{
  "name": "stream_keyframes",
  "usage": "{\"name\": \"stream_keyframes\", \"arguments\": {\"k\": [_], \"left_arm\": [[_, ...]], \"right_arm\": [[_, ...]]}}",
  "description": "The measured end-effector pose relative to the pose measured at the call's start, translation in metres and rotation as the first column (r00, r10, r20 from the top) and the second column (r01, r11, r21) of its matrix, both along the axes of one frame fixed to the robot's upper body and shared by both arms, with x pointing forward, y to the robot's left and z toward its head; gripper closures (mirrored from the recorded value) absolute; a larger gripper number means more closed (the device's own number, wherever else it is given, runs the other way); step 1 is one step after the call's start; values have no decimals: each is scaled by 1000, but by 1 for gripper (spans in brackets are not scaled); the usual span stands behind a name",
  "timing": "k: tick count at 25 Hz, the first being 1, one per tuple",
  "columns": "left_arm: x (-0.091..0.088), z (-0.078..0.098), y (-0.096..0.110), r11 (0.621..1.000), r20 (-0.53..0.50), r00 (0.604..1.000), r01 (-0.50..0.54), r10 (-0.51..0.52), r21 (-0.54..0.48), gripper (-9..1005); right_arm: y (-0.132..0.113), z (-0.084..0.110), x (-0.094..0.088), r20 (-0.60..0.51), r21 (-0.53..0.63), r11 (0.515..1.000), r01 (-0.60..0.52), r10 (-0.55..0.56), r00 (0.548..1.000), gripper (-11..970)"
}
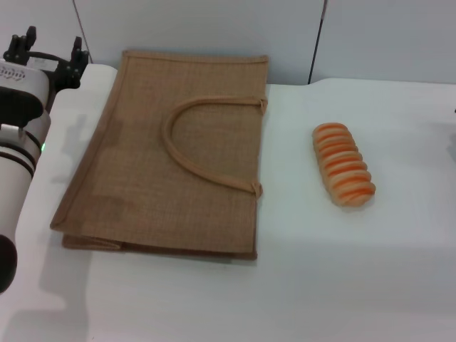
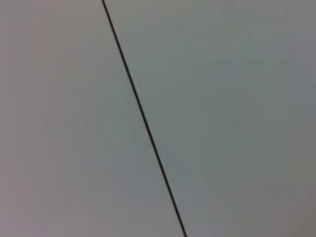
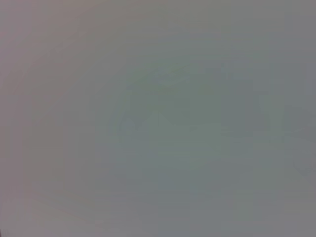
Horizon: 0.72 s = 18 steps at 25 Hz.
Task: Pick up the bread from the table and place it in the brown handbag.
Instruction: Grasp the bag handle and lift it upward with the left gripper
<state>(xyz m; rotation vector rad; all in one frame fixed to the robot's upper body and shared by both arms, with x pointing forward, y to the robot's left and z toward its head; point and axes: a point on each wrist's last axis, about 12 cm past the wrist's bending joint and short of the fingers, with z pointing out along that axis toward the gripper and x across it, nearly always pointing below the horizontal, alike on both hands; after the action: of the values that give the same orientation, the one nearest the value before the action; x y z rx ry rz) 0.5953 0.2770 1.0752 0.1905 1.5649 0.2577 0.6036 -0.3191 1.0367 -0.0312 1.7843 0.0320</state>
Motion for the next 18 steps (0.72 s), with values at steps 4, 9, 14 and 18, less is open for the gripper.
{"name": "stream_keyframes", "arguments": {"k": [4, 9, 14, 18], "left_arm": [[-4, -2, 3, 1000, 8, 1000, -16, 16, -2, 261], [-13, -4, 2, 1000, 42, 999, -22, 22, 2, 262], [-14, -6, 1, 1000, 38, 999, -14, 14, 7, 261], [-11, -6, -4, 1000, 33, 999, 5, -5, 14, 261]], "right_arm": [[2, -1, 0, -6, -4, 1000, -8, 8, 1000, 108], [4, 1, 3, -4, -9, 1000, -15, 15, 1000, 108], [4, 3, 4, 8, -7, 1000, -16, 16, 1000, 109], [0, 2, 2, 6, -1, 1000, 0, 0, 1000, 109]]}}
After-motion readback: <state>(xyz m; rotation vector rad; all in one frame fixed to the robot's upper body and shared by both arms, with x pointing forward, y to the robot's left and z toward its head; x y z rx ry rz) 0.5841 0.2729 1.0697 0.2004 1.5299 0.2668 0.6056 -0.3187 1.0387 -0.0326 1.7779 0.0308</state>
